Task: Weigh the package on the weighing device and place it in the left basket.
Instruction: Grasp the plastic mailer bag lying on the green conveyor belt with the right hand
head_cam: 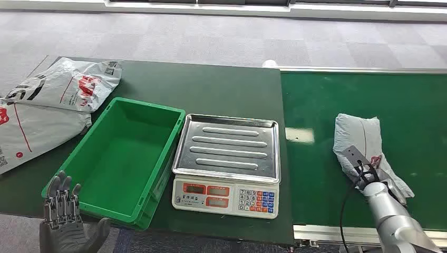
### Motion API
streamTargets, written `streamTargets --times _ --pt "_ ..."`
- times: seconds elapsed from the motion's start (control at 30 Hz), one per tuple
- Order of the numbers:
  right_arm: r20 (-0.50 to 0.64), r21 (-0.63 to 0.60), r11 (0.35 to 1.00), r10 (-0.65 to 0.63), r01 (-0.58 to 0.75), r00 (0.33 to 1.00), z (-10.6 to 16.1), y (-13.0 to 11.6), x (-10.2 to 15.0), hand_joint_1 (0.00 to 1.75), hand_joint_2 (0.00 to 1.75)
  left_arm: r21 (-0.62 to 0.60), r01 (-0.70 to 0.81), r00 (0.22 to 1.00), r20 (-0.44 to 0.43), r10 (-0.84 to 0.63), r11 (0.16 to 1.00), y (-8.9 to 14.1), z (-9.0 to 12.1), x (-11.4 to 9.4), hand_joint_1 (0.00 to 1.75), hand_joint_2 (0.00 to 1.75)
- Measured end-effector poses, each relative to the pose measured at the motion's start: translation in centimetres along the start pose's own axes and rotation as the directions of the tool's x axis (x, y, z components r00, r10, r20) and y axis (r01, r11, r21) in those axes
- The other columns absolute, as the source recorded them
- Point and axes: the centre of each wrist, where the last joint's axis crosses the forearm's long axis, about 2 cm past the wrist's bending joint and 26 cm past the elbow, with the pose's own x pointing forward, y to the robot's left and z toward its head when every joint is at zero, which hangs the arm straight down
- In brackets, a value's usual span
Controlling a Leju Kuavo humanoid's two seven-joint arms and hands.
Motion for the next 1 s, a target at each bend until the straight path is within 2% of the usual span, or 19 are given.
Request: streamTargets --times 0.17,0.43,0.5,0.57,0.63,0.73,0.8,0.87,1.0 --pt "0.139 -0.104 0.988 -0.103 0.118 0.985 0.1 -0.3 0.1 1.75 1.75 -0.023 0.0 1.0 -0.018 -0.001 1.0 0.0 0.7 -0.2 0.0 1.75" --pt "0.199 -0.132 0.975 -0.153 0.181 0.968 0.1 -0.6 0.6 1.75 1.75 -0.063 -0.002 0.999 -0.032 0.0 0.998 0.1 1.1 -0.4 0.0 1.75" --pt "0.263 -0.135 0.96 -0.206 0.247 0.943 0.2 -0.5 0.6 1.75 1.75 -0.053 0.001 1.0 -0.028 -0.002 0.999 0.1 1.1 -0.4 0.0 1.75" --pt "0.375 -0.143 0.914 -0.306 0.381 0.875 0.5 -0.6 0.7 1.75 1.75 -0.033 0.007 1.0 -0.021 -0.007 0.999 0.2 1.3 -0.4 0.0 1.75" --pt "0.482 -0.161 0.838 -0.394 0.521 0.783 1.0 -1.0 1.3 1.75 1.75 -0.018 0.013 1.0 -0.013 -0.013 1.0 0.3 1.5 -0.5 0.0 1.75" --pt "0.619 -0.168 0.749 -0.426 0.641 0.66 2.9 -2.0 3.5 1.75 1.75 -0.017 0.019 1.0 -0.008 -0.02 1.0 0.5 1.8 -0.7 0.0 1.75" --pt "0.707 -0.133 0.734 -0.4 0.666 0.583 4.6 -2.4 5.8 1.75 1.75 -0.027 0.022 1.0 -0.004 -0.022 0.999 0.6 1.9 -0.8 0.0 1.75" --pt "0.786 -0.057 0.746 -0.376 0.663 0.491 6.8 -2.2 9.0 1.75 1.75 -0.043 0.021 1.0 -0.002 -0.021 0.999 0.6 1.9 -1.0 0.0 1.75" --pt "0.878 0.145 0.79 -0.381 0.595 0.291 11.4 -0.4 15.6 1.75 1.75 -0.078 0.026 1.0 0.004 -0.026 0.997 0.5 1.8 -1.2 0.0 1.75"
